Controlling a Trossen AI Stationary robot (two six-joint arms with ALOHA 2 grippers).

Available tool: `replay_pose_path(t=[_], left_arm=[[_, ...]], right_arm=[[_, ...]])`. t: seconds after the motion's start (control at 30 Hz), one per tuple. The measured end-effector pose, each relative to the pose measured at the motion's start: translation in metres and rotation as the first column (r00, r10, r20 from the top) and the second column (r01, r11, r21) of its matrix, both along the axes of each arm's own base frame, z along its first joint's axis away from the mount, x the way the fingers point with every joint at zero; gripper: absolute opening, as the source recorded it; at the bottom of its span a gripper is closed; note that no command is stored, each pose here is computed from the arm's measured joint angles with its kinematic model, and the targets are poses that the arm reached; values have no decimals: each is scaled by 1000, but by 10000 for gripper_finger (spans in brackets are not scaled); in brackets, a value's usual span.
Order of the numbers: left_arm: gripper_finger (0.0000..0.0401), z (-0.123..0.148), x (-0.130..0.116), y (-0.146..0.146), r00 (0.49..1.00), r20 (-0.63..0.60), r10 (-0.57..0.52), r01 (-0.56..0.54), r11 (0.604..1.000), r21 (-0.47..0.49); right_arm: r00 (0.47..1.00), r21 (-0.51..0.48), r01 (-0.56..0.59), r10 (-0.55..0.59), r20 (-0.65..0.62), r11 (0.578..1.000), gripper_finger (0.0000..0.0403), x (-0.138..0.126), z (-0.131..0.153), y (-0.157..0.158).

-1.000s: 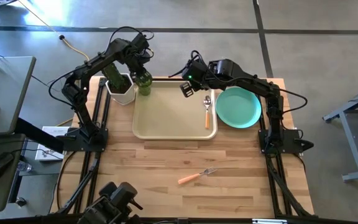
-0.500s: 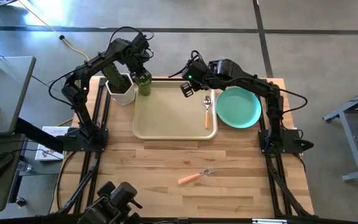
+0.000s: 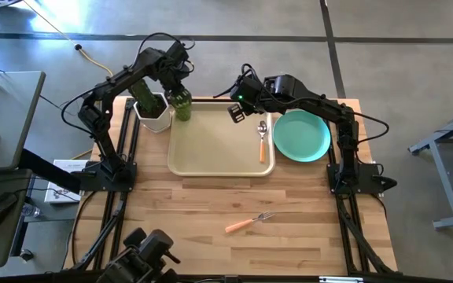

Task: Pick and place plate/cup/fork/spoon on tray
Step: Put the green cup on the white serving tray, then put the blue plate on the white serving tray

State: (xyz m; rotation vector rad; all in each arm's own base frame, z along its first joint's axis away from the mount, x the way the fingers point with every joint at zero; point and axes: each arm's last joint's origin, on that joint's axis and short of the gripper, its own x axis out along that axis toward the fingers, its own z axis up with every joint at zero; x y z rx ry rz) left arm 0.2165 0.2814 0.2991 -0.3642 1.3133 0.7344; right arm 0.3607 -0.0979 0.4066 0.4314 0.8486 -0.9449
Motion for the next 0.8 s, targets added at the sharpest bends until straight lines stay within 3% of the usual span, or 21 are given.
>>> replay_pose_path(t=[0.5, 0.8], left_arm=[[86, 14, 1, 1, 999, 26, -37, 36, 999, 27], [86, 63, 0, -9, 994, 91, -62, 57, 997, 61]], right_arm=[[1000, 0, 1, -1, 0, 1000, 84, 0, 0, 0], [1000, 52, -27, 27, 11, 998, 84, 0, -1, 1]])
